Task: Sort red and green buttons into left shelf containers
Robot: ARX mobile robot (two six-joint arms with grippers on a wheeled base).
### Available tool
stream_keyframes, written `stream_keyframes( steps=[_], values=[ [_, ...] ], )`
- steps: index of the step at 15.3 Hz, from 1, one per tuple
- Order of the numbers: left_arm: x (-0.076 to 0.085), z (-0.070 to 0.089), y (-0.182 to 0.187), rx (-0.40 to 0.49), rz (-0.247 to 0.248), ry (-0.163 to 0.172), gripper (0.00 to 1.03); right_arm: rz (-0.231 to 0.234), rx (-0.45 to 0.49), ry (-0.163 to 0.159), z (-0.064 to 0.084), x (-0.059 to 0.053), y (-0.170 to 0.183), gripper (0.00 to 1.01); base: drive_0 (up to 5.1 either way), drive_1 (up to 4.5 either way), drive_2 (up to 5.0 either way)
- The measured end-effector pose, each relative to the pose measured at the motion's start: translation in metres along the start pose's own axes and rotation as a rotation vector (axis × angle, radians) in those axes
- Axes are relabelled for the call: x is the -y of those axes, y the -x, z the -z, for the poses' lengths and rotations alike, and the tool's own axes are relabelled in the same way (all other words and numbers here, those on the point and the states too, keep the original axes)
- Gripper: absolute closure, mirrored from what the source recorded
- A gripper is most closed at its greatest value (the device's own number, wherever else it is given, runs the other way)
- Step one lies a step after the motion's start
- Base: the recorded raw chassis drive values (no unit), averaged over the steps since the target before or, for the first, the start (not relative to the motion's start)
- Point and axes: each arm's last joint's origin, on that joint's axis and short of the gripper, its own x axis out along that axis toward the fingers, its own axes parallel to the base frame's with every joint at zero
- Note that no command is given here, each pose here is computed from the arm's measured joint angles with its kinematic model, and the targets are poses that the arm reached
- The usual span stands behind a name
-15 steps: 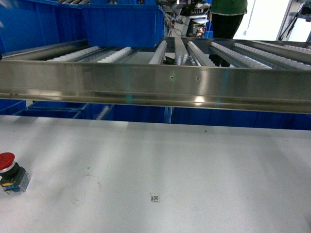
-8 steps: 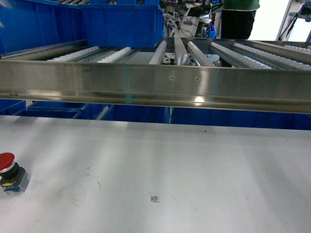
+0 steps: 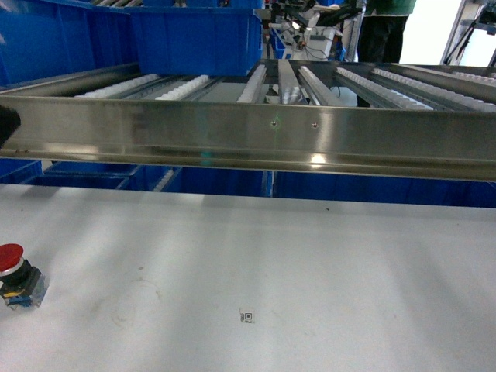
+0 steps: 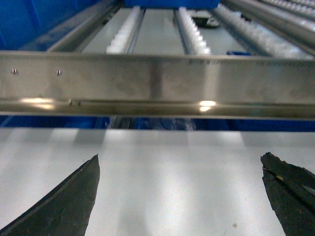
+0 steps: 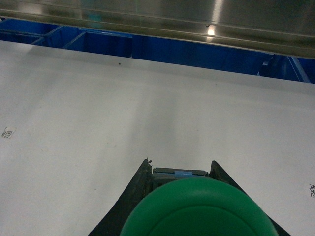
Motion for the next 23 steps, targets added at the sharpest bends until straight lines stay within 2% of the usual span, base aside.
stream_keyframes(
  steps=[2, 4, 9, 14, 19, 23],
  values=[
    [-0.001, 0.015, -0.009, -0.081, -0.081, 0.002, 0.05, 0.000, 0.000, 0.000, 0.000, 0.000, 0.000, 0.74, 0.0, 0.00, 0.0],
    [-0.004, 0.021, -0.020, -0.138, -0.131, 0.003, 0.05, 0.000, 0.000, 0.000, 0.000, 0.000, 0.000, 0.74, 0.0, 0.00, 0.0],
    [-0.002, 0.034, -0.053, -0.283, -0.116, 0.015, 0.05, 0.000, 0.000, 0.000, 0.000, 0.000, 0.000, 0.74, 0.0, 0.00, 0.0],
    [-0.004, 0.058, -0.060, -0.379, -0.174, 0.016, 0.05, 0.000, 0.000, 0.000, 0.000, 0.000, 0.000, 0.75, 0.0, 0.00, 0.0],
    [-0.004, 0.084, -0.062, -0.498, -0.153, 0.074, 0.05, 0.000, 0.000, 0.000, 0.000, 0.000, 0.000, 0.75, 0.0, 0.00, 0.0],
    [-0.012, 0.083, -0.070, -0.478, -0.160, 0.101, 0.05, 0.000, 0.000, 0.000, 0.000, 0.000, 0.000, 0.75, 0.0, 0.00, 0.0]
  ],
)
